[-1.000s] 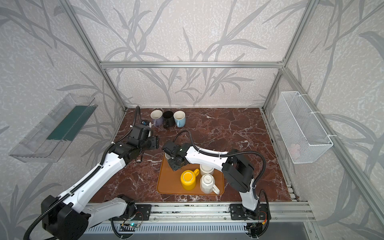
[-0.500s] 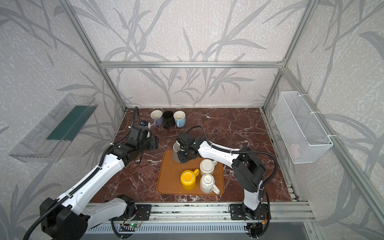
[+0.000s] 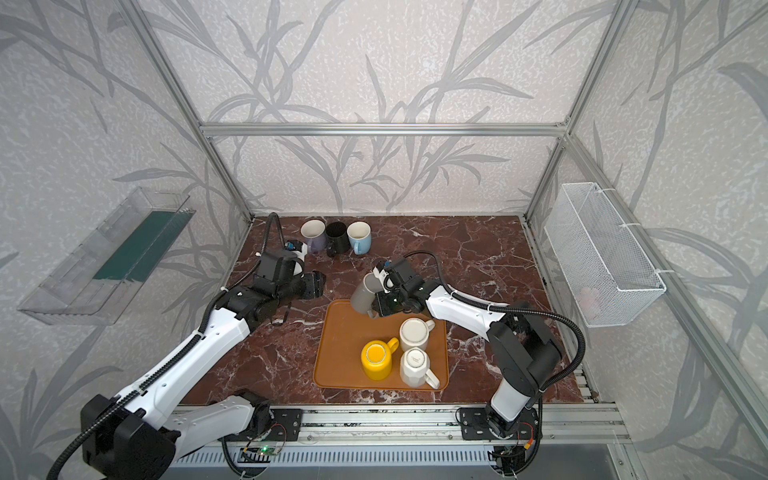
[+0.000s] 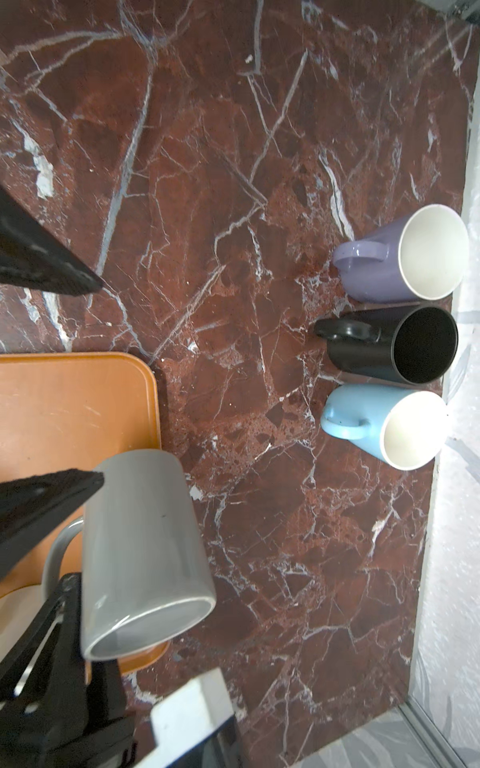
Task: Turn the mug right side up
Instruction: 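Tip the grey mug sideways toward the left gripper with the right gripper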
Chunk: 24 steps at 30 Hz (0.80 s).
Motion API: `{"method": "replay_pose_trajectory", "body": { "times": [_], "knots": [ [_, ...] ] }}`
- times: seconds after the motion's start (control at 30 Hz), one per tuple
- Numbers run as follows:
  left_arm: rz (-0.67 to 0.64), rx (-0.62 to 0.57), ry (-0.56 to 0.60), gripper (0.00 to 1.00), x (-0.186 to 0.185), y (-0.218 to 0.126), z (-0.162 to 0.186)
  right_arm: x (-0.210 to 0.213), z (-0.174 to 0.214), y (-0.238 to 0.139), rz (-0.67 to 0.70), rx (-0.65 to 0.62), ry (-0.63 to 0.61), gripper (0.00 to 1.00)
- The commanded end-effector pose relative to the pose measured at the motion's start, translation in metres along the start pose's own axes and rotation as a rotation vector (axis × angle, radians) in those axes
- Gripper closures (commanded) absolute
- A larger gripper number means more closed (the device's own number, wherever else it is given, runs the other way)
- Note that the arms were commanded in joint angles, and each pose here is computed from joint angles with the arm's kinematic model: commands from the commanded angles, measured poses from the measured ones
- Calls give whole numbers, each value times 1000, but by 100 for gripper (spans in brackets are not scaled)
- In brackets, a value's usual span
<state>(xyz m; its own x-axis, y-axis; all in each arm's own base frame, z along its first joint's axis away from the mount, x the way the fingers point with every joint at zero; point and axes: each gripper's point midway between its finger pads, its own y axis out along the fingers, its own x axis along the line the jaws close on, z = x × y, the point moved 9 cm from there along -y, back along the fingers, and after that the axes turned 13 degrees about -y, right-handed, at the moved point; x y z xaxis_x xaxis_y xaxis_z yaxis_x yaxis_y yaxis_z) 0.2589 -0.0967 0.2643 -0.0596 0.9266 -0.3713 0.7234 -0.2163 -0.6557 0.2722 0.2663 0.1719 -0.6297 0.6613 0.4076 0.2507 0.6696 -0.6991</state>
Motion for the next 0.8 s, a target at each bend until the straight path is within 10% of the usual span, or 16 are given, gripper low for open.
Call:
{"method": "replay_pose_trajectory", "body": {
  "times": [0.0, 0.77],
  "knots": [
    [85, -1, -35, 32, -7, 4, -2, 9, -39, -27, -164, -234, -30, 100],
    [405, 43, -135, 32, -33, 9, 1, -8, -80, -104, -421, -587, -10, 100]
  ]
}}
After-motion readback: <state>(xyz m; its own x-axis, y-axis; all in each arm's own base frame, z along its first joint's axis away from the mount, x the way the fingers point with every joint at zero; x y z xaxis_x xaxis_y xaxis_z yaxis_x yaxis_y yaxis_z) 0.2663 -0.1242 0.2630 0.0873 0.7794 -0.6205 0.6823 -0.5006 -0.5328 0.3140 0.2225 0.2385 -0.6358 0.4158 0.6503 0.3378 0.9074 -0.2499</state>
